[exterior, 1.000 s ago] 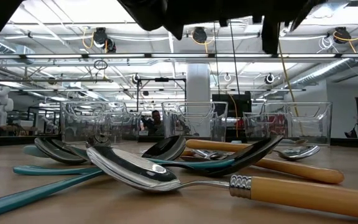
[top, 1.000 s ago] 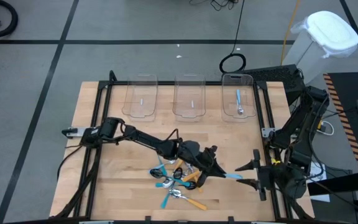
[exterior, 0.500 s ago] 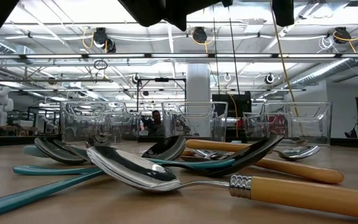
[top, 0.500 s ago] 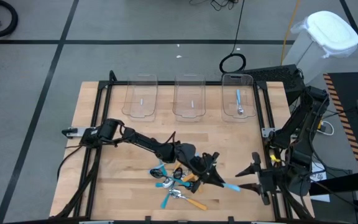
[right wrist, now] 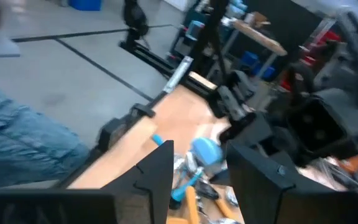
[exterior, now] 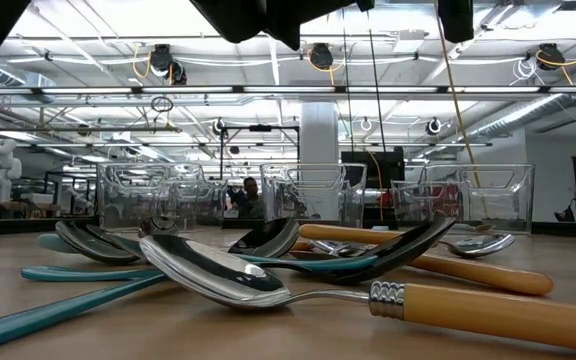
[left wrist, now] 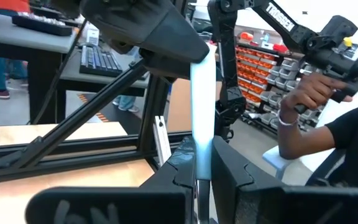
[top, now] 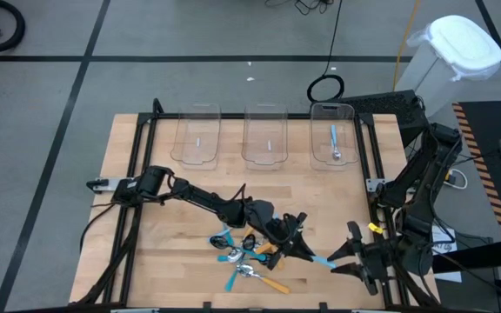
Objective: Sort silverware by color (type)
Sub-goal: Put the light blue spoon into the right transparent bin
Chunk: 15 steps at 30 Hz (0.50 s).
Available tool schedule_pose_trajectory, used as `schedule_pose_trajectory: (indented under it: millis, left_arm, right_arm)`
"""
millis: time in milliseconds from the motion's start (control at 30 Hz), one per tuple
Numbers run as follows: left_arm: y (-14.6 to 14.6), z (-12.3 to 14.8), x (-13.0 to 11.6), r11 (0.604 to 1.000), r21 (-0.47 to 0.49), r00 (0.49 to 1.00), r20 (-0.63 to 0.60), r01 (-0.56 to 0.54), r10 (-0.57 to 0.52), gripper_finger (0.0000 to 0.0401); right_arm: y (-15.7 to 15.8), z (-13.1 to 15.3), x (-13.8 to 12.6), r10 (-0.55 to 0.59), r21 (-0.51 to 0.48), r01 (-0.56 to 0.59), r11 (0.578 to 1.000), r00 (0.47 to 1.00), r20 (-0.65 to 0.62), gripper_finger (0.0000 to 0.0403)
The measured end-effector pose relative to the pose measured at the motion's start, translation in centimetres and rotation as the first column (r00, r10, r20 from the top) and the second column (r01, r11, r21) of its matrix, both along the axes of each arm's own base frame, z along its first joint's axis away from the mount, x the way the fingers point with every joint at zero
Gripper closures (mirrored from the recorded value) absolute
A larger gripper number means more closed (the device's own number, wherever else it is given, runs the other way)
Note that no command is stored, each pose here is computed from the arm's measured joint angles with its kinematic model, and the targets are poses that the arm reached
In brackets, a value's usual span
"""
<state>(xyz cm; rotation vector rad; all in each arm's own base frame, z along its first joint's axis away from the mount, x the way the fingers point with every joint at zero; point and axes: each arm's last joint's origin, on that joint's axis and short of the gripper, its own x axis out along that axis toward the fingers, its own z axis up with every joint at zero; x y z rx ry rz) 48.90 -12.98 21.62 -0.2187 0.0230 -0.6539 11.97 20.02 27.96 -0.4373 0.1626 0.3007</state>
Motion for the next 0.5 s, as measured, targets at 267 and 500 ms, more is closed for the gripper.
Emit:
schedule_pose_trajectory:
  millis: [267, 500]
  left_arm:
    - [0.01, -0.07, 0.00, 1.000, -0.024, 1.000, -0.027, 0.006, -0.006, 0.0380]
    - [-0.01, -0.19, -0.01, 0.999, -0.034, 0.999, -0.046, 0.012, -0.013, 0.0380]
  right_arm:
    - [-0.12, 0.00, 0.21, -0.003, -0.020, 0.003, 1.000, 1.000, 0.004, 0.0300]
    - [-0.19, -0.24, 0.75, 0.000, -0.053, 0.000, 0.999, 1.000, 0.001, 0.0344]
